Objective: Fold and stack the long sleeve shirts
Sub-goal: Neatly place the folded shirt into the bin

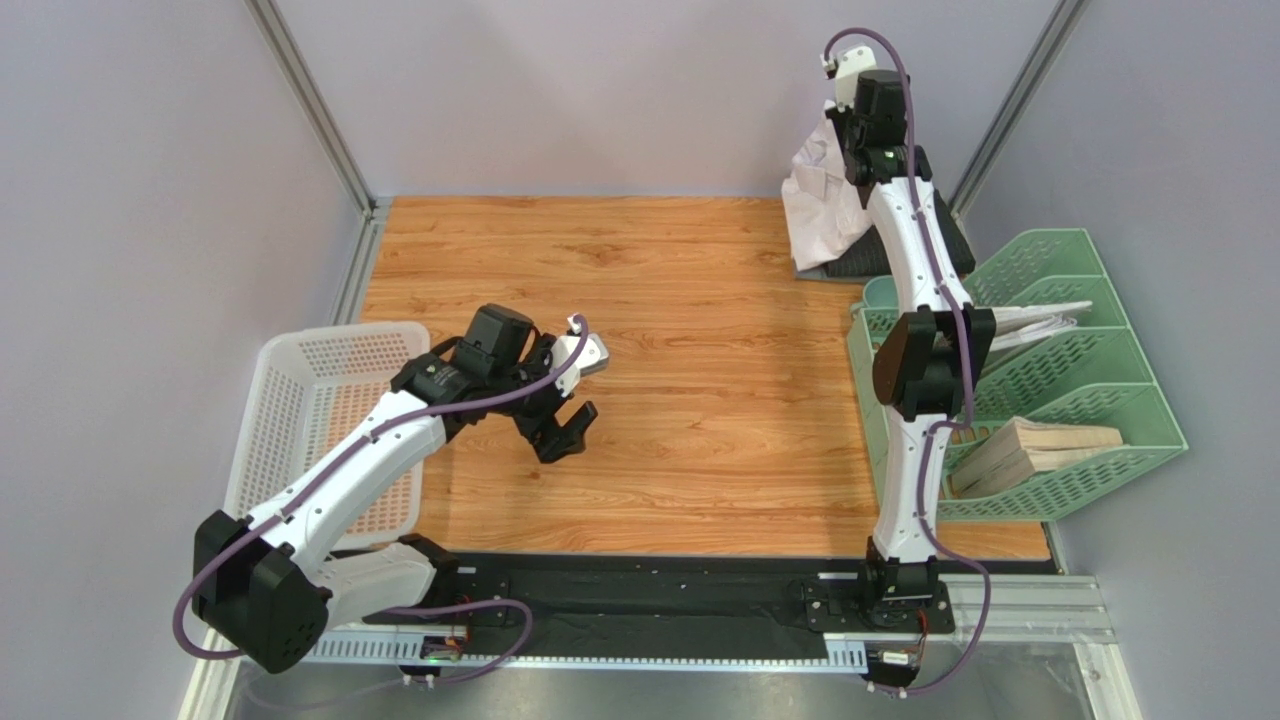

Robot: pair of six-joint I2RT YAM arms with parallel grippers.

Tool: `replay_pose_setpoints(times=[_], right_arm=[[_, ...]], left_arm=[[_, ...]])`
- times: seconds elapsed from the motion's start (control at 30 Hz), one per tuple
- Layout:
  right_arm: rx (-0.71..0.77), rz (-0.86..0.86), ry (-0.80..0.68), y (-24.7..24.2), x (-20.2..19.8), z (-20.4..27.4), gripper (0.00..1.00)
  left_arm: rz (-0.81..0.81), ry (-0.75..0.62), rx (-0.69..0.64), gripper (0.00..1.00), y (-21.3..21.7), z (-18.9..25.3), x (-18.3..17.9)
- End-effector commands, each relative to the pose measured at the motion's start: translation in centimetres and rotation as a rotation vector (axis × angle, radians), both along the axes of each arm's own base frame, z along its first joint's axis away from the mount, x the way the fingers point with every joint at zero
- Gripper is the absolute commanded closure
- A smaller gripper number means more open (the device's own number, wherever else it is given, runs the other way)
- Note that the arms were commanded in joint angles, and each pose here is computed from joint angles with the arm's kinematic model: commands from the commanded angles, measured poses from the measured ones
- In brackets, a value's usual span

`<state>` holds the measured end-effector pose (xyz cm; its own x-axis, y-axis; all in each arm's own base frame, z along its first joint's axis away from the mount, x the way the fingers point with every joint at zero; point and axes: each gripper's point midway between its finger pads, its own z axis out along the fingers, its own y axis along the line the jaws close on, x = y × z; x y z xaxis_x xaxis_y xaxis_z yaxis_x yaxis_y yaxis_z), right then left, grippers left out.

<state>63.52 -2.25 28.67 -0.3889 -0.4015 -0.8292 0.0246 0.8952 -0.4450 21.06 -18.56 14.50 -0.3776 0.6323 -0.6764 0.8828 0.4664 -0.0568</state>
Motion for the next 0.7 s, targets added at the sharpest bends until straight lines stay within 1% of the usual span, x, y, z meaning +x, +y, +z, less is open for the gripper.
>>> replay_pose_setpoints(times=[0.0,0.13,0.3,0.33,0.67], right_arm=[[-0.028,-0.012,-0.177,-1.8,0.0,6.9,1.00],[-0.038,-0.011,-0.168,-2.8,0.4,6.2,1.00],[-0.052,0.019,-0.138,-2.5,1.1,4.5,1.00],[-0.055,-0.012,-0.129,-4.6,1.1,4.0,1.00],[-0.105,0.011,-0.090,-6.9,2.3,0.4,1.00]], left_arm=[[-0.007,-0.013,0.006,0.01,0.3,-0.1,0.1],[-0.006,-0.003,0.014,0.01,0.3,-0.4,0.0],[-0.010,0.004,0.020,0.01,0.3,-0.6,0.0],[-0.010,0.012,0.024,0.01,0.3,-0.8,0.0],[-0.019,0.037,0.026,0.01,0.2,-1.2,-0.1]])
